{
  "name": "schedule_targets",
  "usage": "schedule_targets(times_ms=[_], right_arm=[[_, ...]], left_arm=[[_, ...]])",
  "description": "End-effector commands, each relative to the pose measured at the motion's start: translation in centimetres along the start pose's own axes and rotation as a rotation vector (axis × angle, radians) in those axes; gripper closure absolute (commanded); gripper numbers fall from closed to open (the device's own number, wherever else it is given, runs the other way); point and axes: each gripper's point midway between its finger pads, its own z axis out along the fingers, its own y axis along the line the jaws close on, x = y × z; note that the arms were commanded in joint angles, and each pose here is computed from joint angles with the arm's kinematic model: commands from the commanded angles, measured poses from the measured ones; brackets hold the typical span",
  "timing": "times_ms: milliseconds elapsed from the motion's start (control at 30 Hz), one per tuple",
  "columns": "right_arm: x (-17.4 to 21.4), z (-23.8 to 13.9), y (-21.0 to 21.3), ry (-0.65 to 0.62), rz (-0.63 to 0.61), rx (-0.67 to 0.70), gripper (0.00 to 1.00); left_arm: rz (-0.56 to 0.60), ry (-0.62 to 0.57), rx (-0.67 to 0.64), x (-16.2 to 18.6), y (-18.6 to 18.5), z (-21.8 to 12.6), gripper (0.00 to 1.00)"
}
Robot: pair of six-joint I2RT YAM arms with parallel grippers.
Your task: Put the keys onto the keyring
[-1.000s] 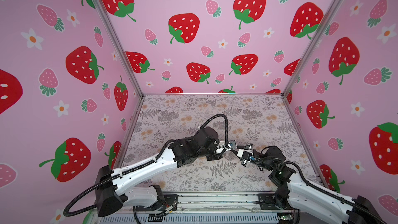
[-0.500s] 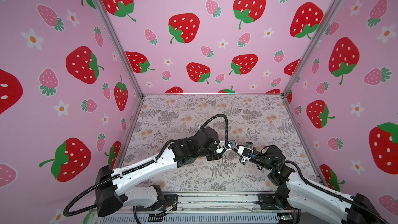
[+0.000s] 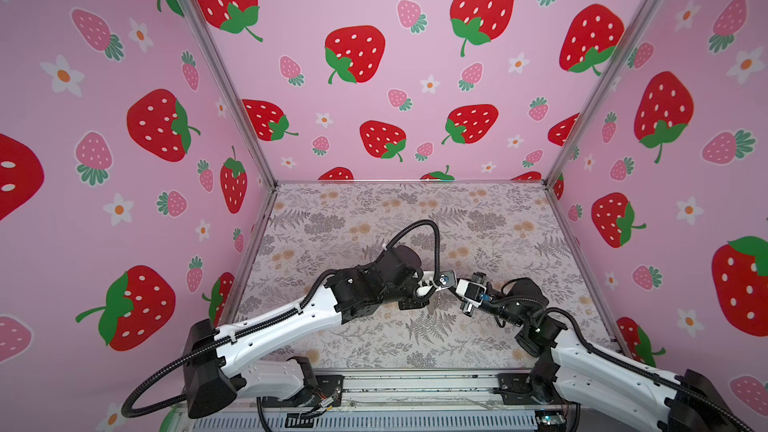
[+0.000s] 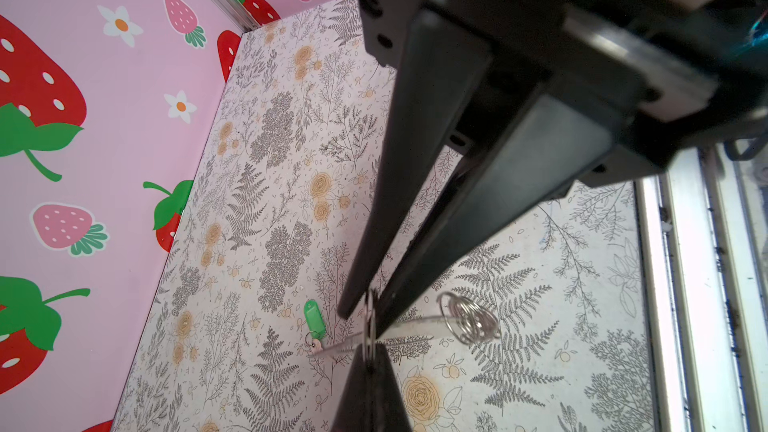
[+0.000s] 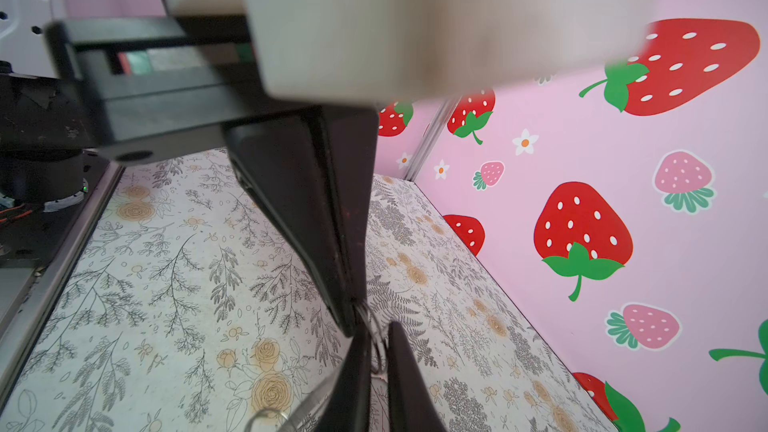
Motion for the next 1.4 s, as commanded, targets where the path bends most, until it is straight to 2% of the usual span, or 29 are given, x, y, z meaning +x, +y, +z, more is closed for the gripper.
schedule_targets(times_ms=[0,200,267,300,367,567,767,1067,1367], right_arm=[[-0.6,0.4,-0.3,0.002,0.012,-0.007,0.9],[-0.6,0.4,-0.1,0.001,0.014,-0.017,1.0],[-0.8,0.3,-0.1,-0.012,0.019,-0.012,1.0],[-0.9,0.2,-0.1,-0.021,0.022,-0.01,1.0],[-1.3,0.0,0.0,-0.05,0.026,-0.007,1.0],[-2.9,-0.2,0.2,-0.157,0.058,-0.021,1.0],[-4.3,-0.1,0.7,-0.268,0.105,-0.06,1.0],[-6.6,-0.3,0.9,-0.405,0.096,-0.094,1.0],[-7.0,0.2,1.5,-0.432,0.084,-0.15,1.0]], left_arm=[[0.024,-0.107,-0.012,-2.6,0.5,-1.5,1.0],[0.025,-0.12,-0.034,-2.5,0.7,-1.6,1.0],[0.005,-0.134,-0.056,-2.2,1.0,-1.8,0.84],[-0.012,-0.143,-0.064,-1.7,1.1,-1.8,0.82],[-0.058,-0.191,-0.077,-0.9,1.5,-2.3,0.81],[-0.195,-0.465,-0.023,0.0,1.3,-4.6,0.81],[-0.226,-0.584,0.034,0.2,0.5,-5.1,0.82],[-0.252,-0.68,0.085,-0.3,0.4,-5.7,0.84],[-0.26,-0.705,0.097,-0.3,0.3,-6.1,0.85]])
